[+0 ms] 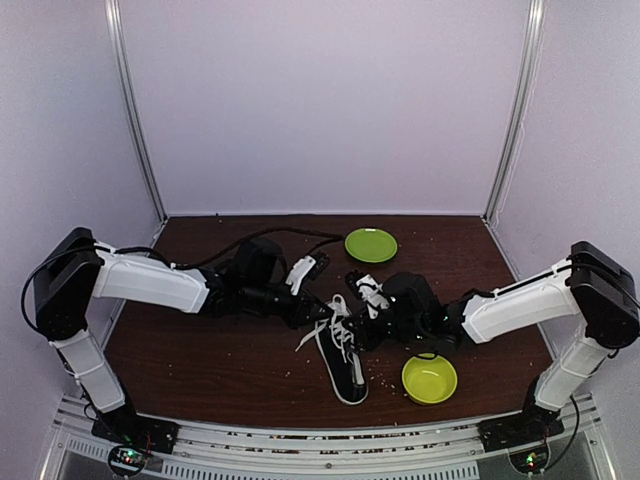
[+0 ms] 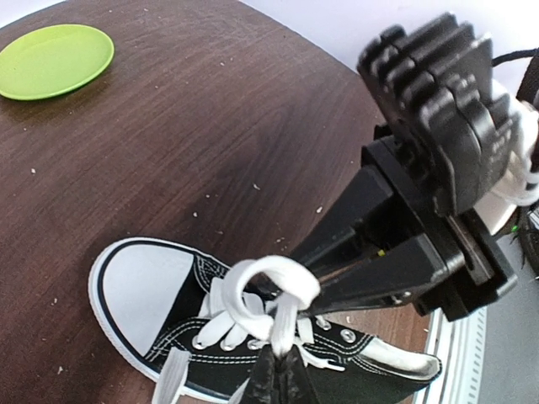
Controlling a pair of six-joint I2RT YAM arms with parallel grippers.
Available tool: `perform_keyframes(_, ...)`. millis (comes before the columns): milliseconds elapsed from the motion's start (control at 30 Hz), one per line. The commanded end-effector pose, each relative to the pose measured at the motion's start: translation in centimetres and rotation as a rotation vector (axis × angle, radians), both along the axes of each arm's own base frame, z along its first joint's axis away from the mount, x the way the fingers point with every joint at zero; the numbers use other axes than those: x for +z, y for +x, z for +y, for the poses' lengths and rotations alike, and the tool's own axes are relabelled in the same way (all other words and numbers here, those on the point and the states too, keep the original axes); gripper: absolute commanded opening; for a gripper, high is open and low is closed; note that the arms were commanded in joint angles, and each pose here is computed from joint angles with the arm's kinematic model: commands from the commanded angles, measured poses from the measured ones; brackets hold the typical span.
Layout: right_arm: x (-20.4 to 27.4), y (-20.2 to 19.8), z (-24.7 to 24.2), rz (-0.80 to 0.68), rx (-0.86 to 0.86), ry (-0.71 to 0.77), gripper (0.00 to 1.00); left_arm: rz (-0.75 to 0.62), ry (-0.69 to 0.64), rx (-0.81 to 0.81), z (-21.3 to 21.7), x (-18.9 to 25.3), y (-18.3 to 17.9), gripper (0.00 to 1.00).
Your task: Tie the shoes
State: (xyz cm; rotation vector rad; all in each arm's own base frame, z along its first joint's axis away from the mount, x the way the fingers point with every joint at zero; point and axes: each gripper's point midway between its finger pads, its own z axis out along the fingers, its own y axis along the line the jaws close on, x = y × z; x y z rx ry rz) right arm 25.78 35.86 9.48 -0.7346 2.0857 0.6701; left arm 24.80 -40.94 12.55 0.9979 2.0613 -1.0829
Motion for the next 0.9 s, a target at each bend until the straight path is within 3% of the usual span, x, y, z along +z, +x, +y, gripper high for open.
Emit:
perform_keyframes(0,1.5,1.4,-0.1,-0.099,-0.083,0.039,0.12,-0.002,-0.091,-0.027,-0.4,2.4,-0.7,0.00)
perform_keyframes(533,2.3,2.8,0.8,-0.249,-0.282,0.069,0.09,0.077,-0.090,-0.086,-0.3,1.0,-3.0,0.00)
perform_keyframes(733,2.3,3.0,0.6,-0.235,-0.330,0.126,0.00,0.082,-0.088,-0.086,-0.2,1.0,-3.3,0.00)
perform_keyframes(867,2.4,2.7,0.2,-0.237,-0.340,0.150,0.00,0.064,-0.087,-0.051,0.7,1.6,-3.3,0.11)
